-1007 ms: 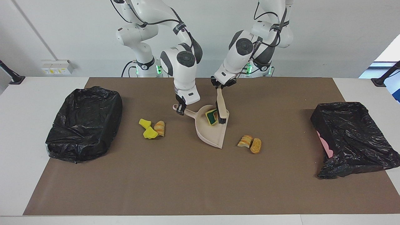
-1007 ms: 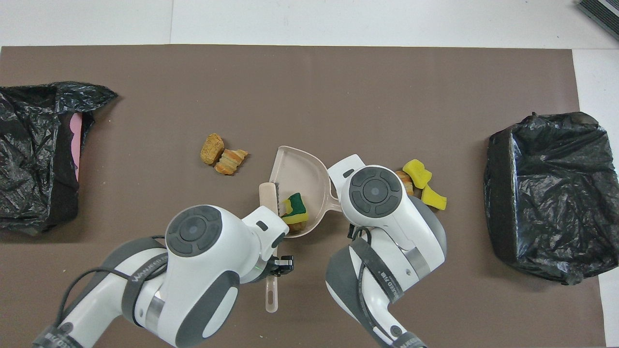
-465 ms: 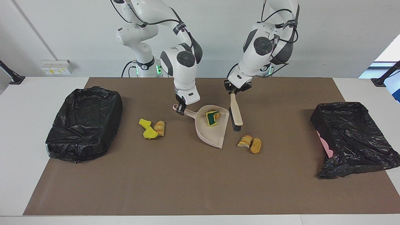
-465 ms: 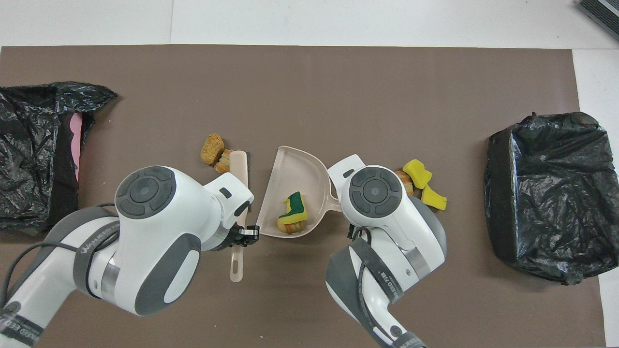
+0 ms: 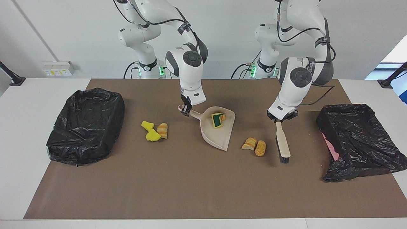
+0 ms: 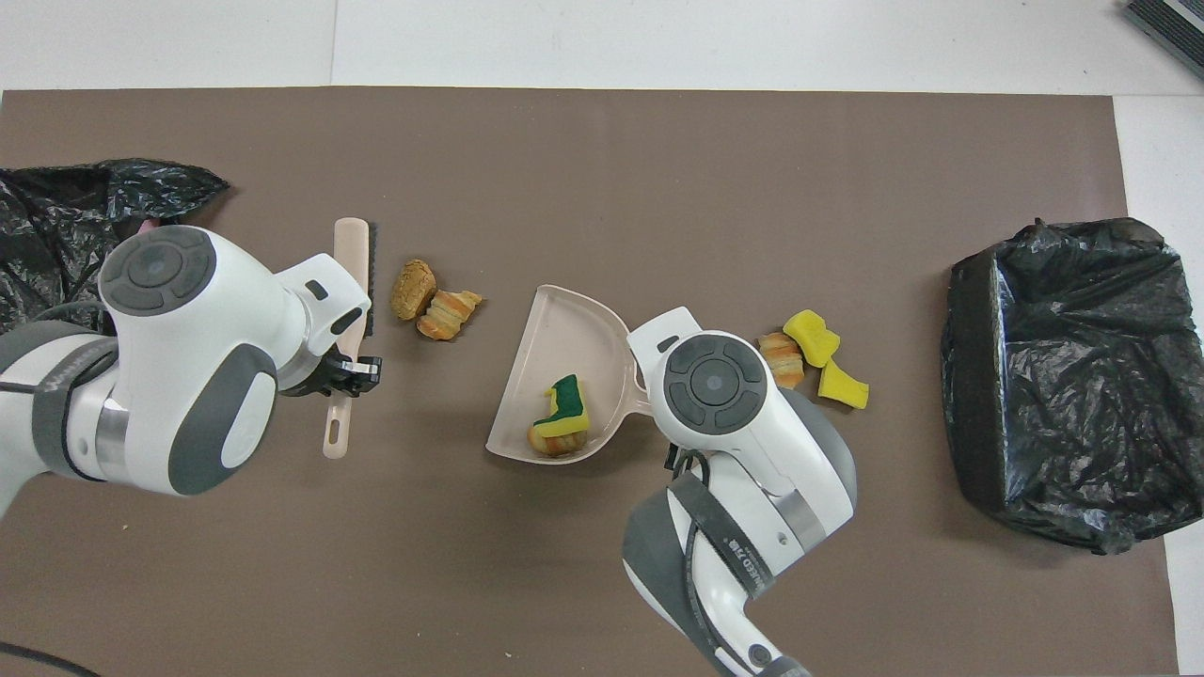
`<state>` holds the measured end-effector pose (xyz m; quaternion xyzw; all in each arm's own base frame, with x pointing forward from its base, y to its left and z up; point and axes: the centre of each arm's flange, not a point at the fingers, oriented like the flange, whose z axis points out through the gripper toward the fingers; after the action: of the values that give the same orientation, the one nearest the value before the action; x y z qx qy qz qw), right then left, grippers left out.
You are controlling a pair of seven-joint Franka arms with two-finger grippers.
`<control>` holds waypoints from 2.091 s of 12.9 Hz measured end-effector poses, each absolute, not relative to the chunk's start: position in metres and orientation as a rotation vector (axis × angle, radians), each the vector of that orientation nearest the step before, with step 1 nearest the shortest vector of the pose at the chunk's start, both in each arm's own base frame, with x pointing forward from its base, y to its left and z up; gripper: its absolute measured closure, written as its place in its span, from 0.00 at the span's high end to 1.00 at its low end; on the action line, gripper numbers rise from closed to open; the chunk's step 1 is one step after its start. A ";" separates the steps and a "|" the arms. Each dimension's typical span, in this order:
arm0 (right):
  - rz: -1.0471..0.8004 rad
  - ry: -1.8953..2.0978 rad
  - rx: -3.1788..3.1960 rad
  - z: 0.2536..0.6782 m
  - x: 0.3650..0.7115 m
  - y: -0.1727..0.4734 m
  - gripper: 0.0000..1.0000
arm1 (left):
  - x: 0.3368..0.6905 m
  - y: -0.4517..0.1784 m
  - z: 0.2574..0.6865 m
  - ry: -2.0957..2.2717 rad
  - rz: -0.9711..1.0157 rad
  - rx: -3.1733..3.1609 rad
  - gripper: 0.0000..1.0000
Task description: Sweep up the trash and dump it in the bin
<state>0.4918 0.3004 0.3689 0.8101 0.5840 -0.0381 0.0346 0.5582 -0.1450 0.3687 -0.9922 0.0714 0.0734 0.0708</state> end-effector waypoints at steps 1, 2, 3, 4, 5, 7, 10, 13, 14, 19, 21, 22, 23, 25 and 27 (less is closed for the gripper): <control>-0.117 1.793 2.492 0.369 0.492 0.300 0.32 | 0.561 -0.148 0.360 0.236 0.237 -2.977 0.27; -0.117 1.791 2.493 0.369 0.492 0.300 0.32 | 0.561 -0.151 0.355 0.271 0.251 -2.973 0.27; -0.117 1.791 2.494 0.369 0.492 0.300 0.32 | 0.560 -0.153 0.353 0.314 0.261 -2.970 0.27; -0.117 1.791 2.494 0.369 0.492 0.300 0.32 | 0.559 -0.157 0.352 0.360 0.266 -2.966 0.27; -0.117 1.791 2.494 0.369 0.492 0.300 0.32 | 0.557 -0.161 0.352 0.412 0.277 -2.960 0.27; -0.117 1.790 2.494 0.369 0.492 0.300 0.32 | 0.548 -0.174 0.350 0.566 0.344 -2.927 0.27; -0.117 1.786 2.497 0.369 0.492 0.300 0.32 | 0.533 -0.195 0.350 0.756 0.446 -2.946 0.27; -0.117 1.785 2.498 0.369 0.492 0.300 0.32 | 0.516 -0.231 0.351 0.825 0.507 -3.025 0.27; -0.117 1.785 2.498 0.369 0.492 0.301 0.32 | 0.507 -0.245 0.351 0.844 0.532 -3.048 0.27; -0.117 1.785 2.498 0.369 0.492 0.301 0.32 | 0.494 -0.268 0.369 0.813 0.567 -3.197 0.27; -0.117 1.783 2.499 0.369 0.492 0.301 0.32 | 0.499 -0.255 0.382 0.672 0.545 -3.240 0.27; -0.117 1.780 2.501 0.369 0.492 0.301 0.32 | 0.499 -0.253 0.386 0.555 0.546 -3.252 0.27; -0.116 1.778 2.503 0.369 0.491 0.301 0.32 | 0.498 -0.254 0.389 0.453 0.553 -3.256 0.27; -0.115 1.778 2.502 0.370 0.491 0.302 0.32 | 0.494 -0.255 0.387 0.316 0.575 -3.250 0.27; -0.124 1.774 2.504 0.375 0.490 0.300 0.32 | 0.490 -0.257 0.384 0.163 0.575 -3.206 0.27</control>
<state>0.4901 0.3004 0.3752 0.8148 0.5772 -0.0404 0.0352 0.4902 -0.2566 0.3839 -0.9813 0.0498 0.1761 -0.0597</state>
